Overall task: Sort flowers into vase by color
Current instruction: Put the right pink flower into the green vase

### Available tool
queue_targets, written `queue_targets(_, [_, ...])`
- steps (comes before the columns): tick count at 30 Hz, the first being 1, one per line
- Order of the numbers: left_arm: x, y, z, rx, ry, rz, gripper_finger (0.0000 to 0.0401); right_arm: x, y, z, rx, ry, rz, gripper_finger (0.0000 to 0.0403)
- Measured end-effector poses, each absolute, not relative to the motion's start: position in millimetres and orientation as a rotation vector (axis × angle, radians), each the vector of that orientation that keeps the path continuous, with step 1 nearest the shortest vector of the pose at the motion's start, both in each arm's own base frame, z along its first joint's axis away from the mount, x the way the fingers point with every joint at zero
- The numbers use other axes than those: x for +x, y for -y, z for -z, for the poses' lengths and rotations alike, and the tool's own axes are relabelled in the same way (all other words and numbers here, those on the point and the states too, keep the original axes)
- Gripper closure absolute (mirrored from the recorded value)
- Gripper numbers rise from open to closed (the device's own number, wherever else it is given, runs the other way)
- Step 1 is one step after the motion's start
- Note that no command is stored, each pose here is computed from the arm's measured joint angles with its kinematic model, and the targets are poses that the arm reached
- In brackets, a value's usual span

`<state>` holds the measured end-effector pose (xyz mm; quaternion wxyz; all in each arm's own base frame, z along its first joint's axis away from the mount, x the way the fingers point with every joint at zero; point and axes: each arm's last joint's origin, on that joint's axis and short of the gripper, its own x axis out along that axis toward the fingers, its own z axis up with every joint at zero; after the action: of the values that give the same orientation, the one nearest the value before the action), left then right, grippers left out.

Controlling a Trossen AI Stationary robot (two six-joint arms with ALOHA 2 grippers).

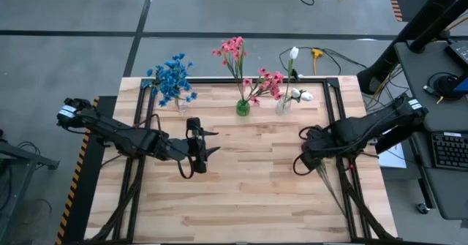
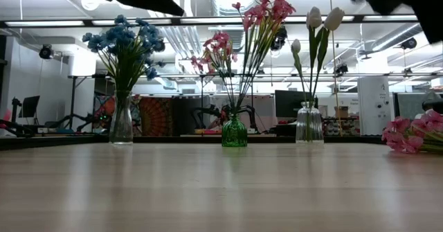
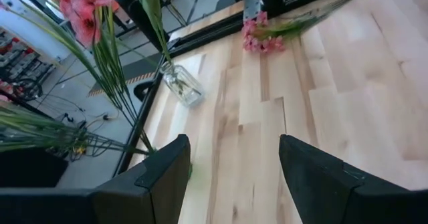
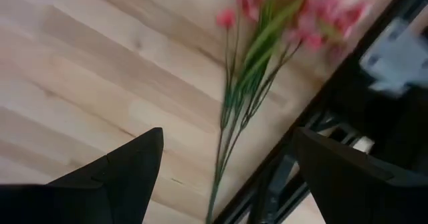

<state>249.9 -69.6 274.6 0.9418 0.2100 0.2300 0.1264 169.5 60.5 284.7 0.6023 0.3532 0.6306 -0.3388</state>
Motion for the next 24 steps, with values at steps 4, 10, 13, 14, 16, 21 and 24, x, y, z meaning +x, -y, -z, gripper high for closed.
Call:
queue_targets(4, [248.4,69.0,-274.2,0.437,-0.486,-0.256,0.0189,171.6,-64.5,-243.2,0.92,-1.521,0.744,0.0078])
queue_targets(10, [246.8,68.4,-276.9,0.434,-0.48,-0.258,0.0189,160.7,-60.9,-190.9,0.935,-1.558,0.852,0.0078])
queue_targets(13, [246.7,68.2,-277.1,0.433,-0.479,-0.259,0.0189,150.2,-57.1,-173.3,0.924,-1.592,0.932,0.0078])
queue_targets(14, [246.7,68.2,-277.1,0.433,-0.479,-0.259,0.0189,149.4,-56.8,-169.8,0.926,-1.592,0.934,0.0078])
queue_targets(16, [246.9,68.3,-277.1,0.432,-0.477,-0.259,0.0189,149.7,-56.7,-164.0,0.92,-1.584,0.923,0.0078])
queue_targets(21, [247.2,68.4,-277.2,0.427,-0.474,-0.26,0.0189,155.7,-58.7,-156.5,0.916,-1.579,0.89,0.0078])
queue_targets(24, [247.3,68.4,-277.2,0.426,-0.474,-0.261,0.0189,156.6,-59.1,-151.0,0.891,-1.603,0.91,0.0078])
